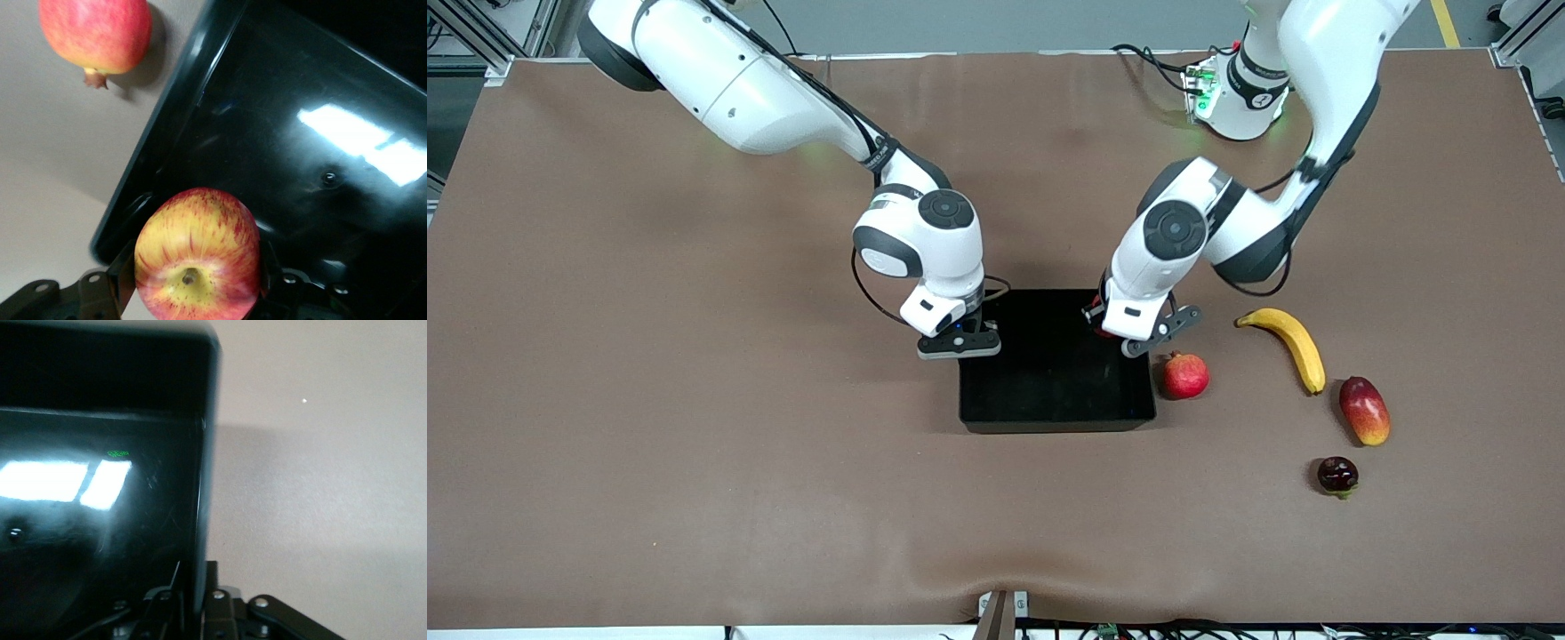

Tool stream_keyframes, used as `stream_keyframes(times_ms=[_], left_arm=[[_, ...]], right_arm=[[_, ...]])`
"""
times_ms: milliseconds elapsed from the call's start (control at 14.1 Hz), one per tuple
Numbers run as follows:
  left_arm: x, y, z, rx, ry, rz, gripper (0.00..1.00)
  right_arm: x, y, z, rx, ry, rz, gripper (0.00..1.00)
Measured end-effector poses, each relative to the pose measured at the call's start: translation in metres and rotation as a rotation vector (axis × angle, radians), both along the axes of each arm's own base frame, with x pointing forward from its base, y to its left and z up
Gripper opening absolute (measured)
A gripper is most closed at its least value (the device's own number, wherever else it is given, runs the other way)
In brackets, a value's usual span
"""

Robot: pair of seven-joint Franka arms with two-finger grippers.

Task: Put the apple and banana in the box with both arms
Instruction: 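Lower the apple into the tray and open the left gripper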

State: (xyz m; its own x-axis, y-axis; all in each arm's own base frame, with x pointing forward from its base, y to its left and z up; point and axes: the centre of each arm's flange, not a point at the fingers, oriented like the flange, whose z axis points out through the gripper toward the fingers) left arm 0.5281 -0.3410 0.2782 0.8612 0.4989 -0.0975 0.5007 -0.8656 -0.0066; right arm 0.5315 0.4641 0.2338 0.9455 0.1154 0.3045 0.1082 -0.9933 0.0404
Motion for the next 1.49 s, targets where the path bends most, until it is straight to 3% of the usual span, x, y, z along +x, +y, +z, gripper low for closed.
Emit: stream_keyframes(times_ms=[569, 925, 1138, 1280, 1494], left_arm=[[-0.004, -0.009, -0.05, -0.035, 0.043, 0.008, 0.74], [-0.002, -0.011, -0.068, -0.024, 0.032, -0.024, 0.74], [0.008, -0.011, -0.059, -0.036, 0.009, -0.015, 0.98], [0.03, -0.012, -0.025, -0.054, -0.048, 0.002, 1.0], [0.052, -0.007, 0.076, -0.008, -0.114, 0.019, 1.0]], right_arm=[[0.005, 0.001, 0.008, 0.008, -0.021, 0.005, 1.0], [0.026, -0.005, 0.043, 0.065, -0.054, -0.027, 1.0], [0.044, -0.028, 0.069, 0.058, -0.072, -0.062, 1.0], [0.059, -0.049, 0.081, 0.042, -0.086, -0.066, 1.0], [0.089, -0.094, 0.082, 0.0, -0.089, -0.039, 1.0]])
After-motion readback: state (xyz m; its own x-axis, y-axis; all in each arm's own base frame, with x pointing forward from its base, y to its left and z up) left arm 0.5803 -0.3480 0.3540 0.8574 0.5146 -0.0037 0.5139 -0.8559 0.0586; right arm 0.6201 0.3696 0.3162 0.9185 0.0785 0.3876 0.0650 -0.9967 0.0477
